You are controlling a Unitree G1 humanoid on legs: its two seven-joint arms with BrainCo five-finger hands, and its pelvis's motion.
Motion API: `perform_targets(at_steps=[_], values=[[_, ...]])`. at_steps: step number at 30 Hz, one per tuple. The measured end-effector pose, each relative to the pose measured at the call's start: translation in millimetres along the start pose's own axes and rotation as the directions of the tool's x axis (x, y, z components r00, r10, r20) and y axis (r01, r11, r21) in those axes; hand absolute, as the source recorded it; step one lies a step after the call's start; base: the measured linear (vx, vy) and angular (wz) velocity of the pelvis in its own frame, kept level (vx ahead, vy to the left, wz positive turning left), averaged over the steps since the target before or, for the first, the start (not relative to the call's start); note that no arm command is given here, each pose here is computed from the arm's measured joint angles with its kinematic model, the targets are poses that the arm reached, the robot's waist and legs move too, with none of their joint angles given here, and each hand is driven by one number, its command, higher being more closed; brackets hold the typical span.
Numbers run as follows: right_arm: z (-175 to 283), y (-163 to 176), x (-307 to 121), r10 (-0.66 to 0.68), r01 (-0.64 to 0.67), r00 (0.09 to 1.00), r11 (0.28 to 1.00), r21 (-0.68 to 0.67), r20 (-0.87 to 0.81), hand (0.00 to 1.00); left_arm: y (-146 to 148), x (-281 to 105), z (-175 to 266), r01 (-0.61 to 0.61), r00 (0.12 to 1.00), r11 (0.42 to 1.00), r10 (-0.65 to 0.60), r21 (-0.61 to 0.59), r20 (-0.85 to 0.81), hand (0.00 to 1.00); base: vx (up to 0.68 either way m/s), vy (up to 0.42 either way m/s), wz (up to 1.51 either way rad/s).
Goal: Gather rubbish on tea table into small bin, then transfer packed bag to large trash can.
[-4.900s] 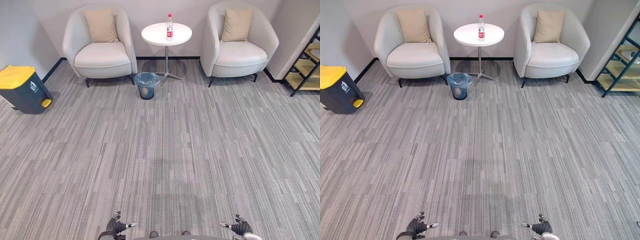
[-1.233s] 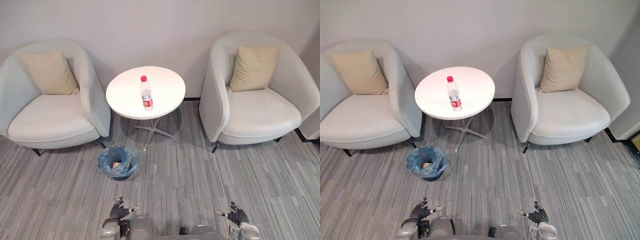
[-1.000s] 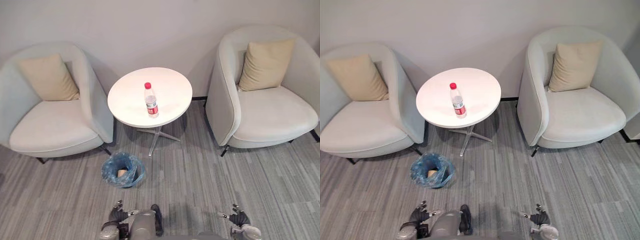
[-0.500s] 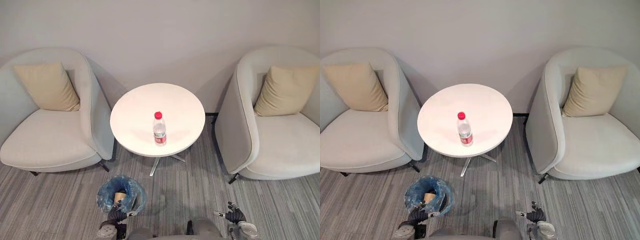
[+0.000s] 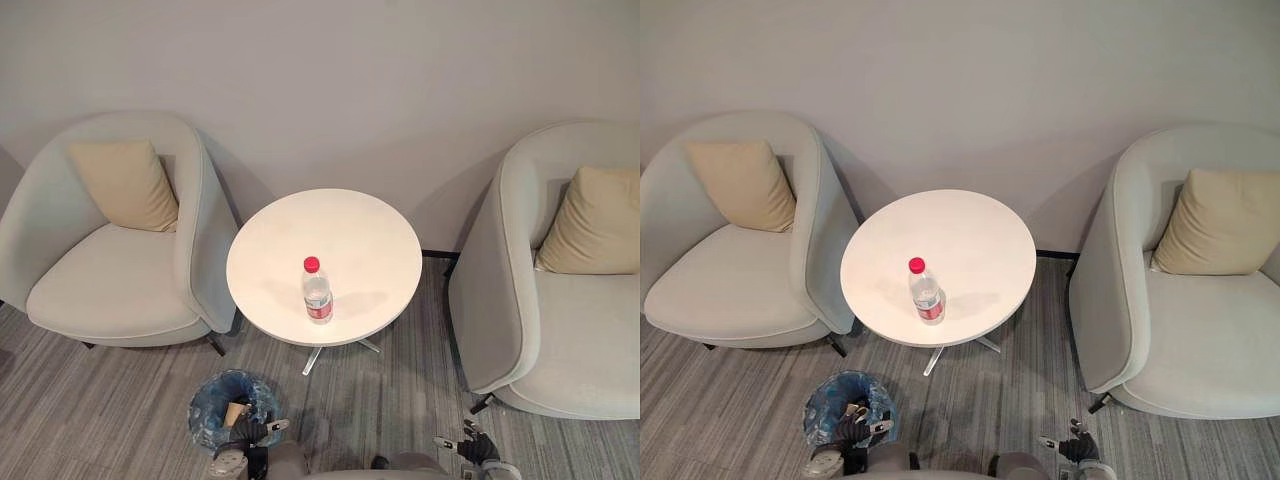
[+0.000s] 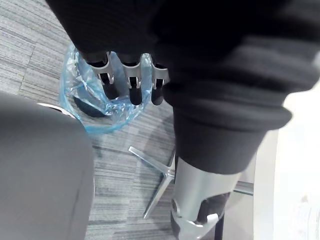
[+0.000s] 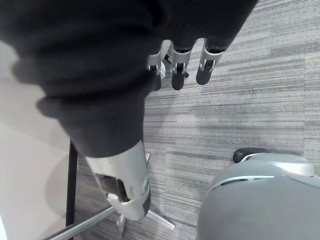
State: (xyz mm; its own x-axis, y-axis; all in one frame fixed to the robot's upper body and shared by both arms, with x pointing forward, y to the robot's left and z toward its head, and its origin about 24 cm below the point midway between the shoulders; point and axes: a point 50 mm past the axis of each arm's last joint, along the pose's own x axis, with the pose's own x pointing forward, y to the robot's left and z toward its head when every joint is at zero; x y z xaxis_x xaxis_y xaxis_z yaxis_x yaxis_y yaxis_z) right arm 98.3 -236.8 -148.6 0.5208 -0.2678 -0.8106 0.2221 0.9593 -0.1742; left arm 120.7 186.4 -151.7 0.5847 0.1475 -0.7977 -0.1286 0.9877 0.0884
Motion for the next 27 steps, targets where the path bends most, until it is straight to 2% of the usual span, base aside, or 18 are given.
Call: perform_targets(at_steps=[8,16,21,27], values=[[-3,-1,0,-0.002,0.002,1.0,1.0,-0.002,-0.013,0.0,16,1,0,-0.021,1.0,0.998,0.022,0.059,-0.008,0.0,0.12,0.102,-0.05],[-3,-3,0,-0.006,0.006,1.0,1.0,-0.009,-0.009,0.0,20,1,-3,-0.02,0.999,0.995,0.023,0.094,-0.024,0.0,0.01,-0.035,0.1],[-1,-9,0,-0.013,0.012,1.0,0.999,-0.051,-0.004,0.0,22,-1,-6,-0.021,0.999,0.994,0.024,0.105,-0.031,0.0,-0.05,-0.043,0.04],[25,-14,2,0.002,0.013,0.994,0.99,-0.141,0.107,0.0,37,-1,-3,-0.053,0.998,0.99,0.057,0.129,-0.023,0.0,-0.06,0.005,0.02]])
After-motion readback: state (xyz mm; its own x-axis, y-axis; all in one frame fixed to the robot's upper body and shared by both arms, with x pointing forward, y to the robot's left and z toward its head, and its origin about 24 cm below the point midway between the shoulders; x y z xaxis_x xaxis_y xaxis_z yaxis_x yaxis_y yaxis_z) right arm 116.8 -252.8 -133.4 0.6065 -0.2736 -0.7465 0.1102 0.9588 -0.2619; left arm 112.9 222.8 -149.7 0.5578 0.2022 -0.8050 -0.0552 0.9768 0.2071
